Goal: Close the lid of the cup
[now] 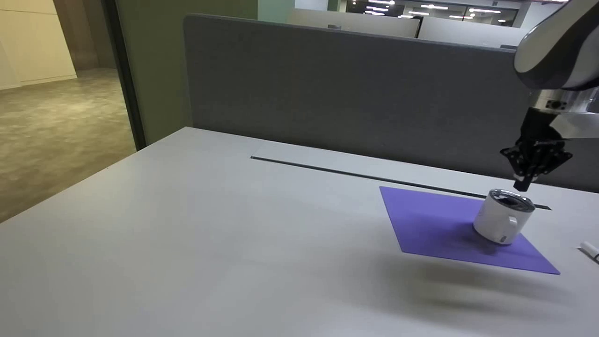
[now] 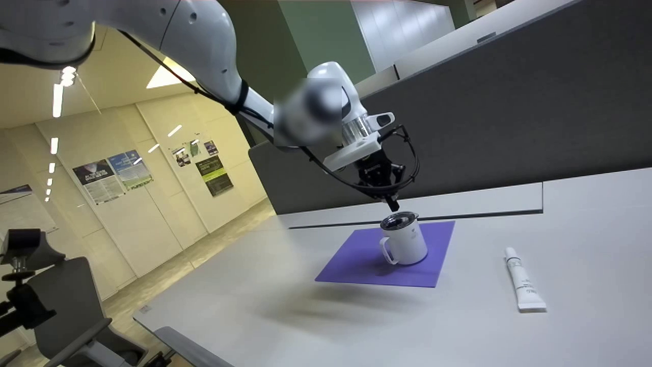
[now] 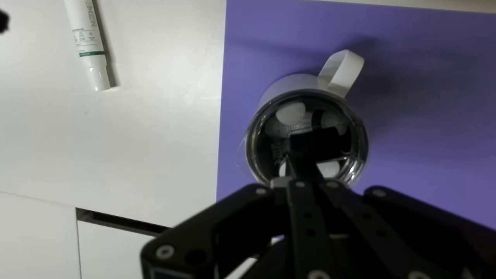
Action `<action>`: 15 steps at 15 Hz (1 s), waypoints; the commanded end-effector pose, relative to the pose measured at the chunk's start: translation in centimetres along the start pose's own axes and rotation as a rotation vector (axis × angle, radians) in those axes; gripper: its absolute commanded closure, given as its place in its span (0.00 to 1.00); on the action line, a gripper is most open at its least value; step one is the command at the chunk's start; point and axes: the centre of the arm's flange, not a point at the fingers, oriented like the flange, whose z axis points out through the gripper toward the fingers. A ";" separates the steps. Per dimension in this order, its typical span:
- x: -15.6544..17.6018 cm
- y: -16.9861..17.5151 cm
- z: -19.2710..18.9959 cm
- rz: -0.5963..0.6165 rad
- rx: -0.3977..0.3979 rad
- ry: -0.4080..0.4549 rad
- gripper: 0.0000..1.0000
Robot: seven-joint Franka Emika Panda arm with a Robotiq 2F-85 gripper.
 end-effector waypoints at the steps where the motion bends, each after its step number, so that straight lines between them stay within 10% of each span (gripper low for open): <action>1: 0.8 0.2 0.6 0.029 -0.029 -0.003 1.00; 15: 1.1 -0.8 2.0 0.015 -0.026 0.018 1.00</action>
